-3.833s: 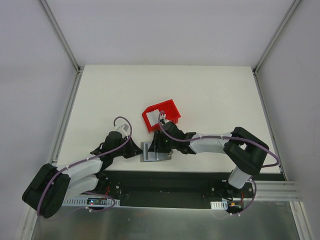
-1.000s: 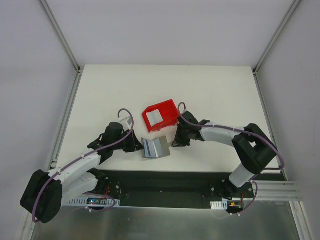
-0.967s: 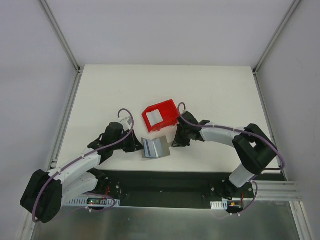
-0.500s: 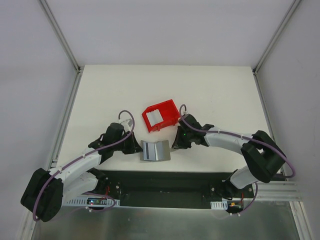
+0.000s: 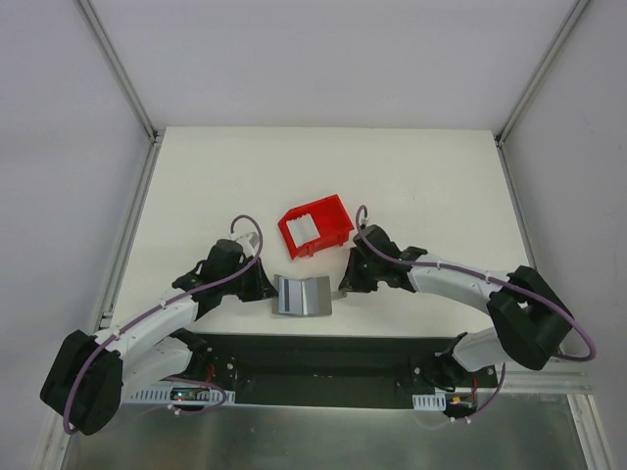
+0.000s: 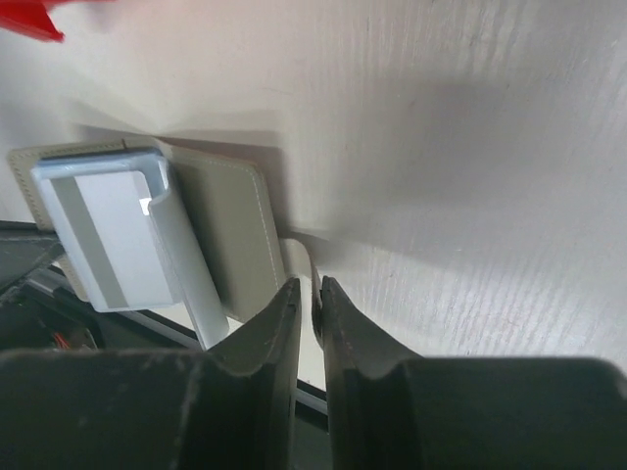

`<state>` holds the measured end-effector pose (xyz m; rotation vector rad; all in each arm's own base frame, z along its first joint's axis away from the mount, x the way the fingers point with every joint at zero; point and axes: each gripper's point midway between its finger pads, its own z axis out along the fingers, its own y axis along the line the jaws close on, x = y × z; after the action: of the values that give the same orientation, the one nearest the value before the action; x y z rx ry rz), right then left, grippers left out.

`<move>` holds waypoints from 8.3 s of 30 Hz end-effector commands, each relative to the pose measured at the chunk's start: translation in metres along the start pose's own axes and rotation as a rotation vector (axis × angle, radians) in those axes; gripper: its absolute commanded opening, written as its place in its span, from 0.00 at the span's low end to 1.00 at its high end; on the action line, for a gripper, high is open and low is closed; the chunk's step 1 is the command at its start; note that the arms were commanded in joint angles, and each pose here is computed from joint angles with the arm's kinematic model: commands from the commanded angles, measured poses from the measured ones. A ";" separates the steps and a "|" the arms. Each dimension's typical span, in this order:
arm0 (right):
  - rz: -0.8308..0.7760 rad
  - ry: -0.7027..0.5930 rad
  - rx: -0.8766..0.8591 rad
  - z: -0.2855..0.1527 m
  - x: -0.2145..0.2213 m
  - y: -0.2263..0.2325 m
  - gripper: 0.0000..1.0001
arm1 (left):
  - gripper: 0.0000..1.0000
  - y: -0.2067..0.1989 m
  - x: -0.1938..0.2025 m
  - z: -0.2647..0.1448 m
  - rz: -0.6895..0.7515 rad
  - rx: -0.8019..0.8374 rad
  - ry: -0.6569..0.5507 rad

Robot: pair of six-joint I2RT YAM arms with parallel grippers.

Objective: Put the credit cards into the card holder

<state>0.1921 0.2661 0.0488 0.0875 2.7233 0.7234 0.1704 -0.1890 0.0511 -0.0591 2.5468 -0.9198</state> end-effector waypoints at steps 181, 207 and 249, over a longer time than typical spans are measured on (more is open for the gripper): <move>-0.227 -0.269 -0.209 -0.027 -0.026 0.145 0.00 | 0.00 -0.032 -0.020 -0.008 -0.029 0.110 -0.053; -0.283 -0.225 -0.166 0.006 -0.001 0.159 0.00 | 0.00 -0.027 -0.016 -0.006 -0.021 0.101 -0.051; -0.102 -0.094 -0.275 0.024 0.022 0.103 0.00 | 0.00 0.018 0.010 0.019 -0.037 -0.015 -0.004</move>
<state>0.1773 0.3400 0.0451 -0.1471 2.5722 0.6979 0.1683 -0.1892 0.0303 -0.1177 2.5711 -0.9277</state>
